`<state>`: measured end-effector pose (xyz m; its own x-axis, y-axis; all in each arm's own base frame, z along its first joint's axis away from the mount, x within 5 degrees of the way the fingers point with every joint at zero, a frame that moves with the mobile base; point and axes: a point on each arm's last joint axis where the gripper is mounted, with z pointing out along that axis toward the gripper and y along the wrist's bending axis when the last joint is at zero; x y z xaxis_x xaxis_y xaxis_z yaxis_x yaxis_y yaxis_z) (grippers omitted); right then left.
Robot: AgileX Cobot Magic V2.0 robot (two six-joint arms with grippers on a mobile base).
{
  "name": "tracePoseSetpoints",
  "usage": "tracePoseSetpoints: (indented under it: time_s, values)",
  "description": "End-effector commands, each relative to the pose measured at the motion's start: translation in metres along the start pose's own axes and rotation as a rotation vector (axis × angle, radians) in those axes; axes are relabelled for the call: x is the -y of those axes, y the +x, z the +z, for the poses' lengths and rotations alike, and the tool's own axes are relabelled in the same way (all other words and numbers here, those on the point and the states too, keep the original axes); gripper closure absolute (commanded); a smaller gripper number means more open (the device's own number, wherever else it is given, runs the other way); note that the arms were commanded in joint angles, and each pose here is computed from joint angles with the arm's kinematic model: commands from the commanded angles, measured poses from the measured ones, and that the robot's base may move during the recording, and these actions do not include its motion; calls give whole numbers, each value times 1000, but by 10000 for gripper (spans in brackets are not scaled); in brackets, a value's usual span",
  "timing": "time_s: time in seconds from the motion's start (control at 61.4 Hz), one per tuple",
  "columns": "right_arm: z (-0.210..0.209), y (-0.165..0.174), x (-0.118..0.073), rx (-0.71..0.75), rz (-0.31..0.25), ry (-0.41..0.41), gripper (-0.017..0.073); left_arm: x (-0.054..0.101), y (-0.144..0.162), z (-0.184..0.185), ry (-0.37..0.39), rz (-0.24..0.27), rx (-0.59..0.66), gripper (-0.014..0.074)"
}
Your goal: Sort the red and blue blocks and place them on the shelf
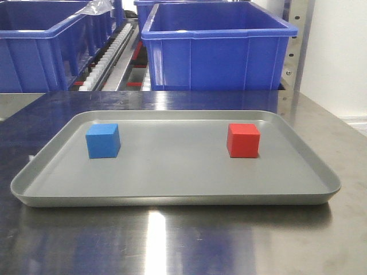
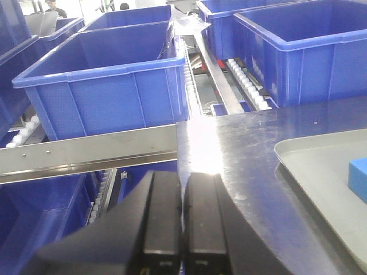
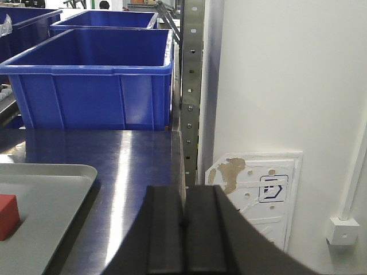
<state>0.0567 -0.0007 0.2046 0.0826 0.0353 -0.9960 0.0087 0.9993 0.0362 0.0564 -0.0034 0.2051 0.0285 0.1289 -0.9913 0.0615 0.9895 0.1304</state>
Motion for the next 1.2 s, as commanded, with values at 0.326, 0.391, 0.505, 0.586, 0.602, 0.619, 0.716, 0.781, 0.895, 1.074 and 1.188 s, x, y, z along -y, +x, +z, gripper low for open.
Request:
tracePoseSetpoints:
  time_s: [0.326,0.391,0.505,0.586,0.602,0.619,0.716,0.781,0.895,1.074,1.188]
  values:
    - [-3,-18,1,135,-10,13,533,1,0,-1,5,-6,78,470]
    - [-3,-18,1,135,-10,13,533,1,0,-1,5,-6,78,470]
    - [-3,-18,1,136,-9,13,533,1,0,-1,5,-6,78,470]
    - [-3,-19,0,120,-9,11,533,1,0,-1,5,-6,78,470]
    - [-3,-20,0,118,-8,10,533,1,0,-1,5,-6,78,470]
    - [-3,-20,0,107,-8,8,533,1,0,-1,5,-6,78,470]
    - [-5,-29,-1,72,-9,-1,533,1,0,-1,5,-6,78,470]
    - [-7,-34,-2,37,-9,-8,533,1,0,-1,5,-6,78,470]
    - [-9,-45,-4,-29,-11,-21,533,1,0,-1,5,-6,78,470]
    - [-2,-63,-5,-116,-11,-28,533,1,0,-1,5,-6,78,470]
    - [9,-70,-6,-165,-10,-27,533,1,0,-1,5,-6,78,470]
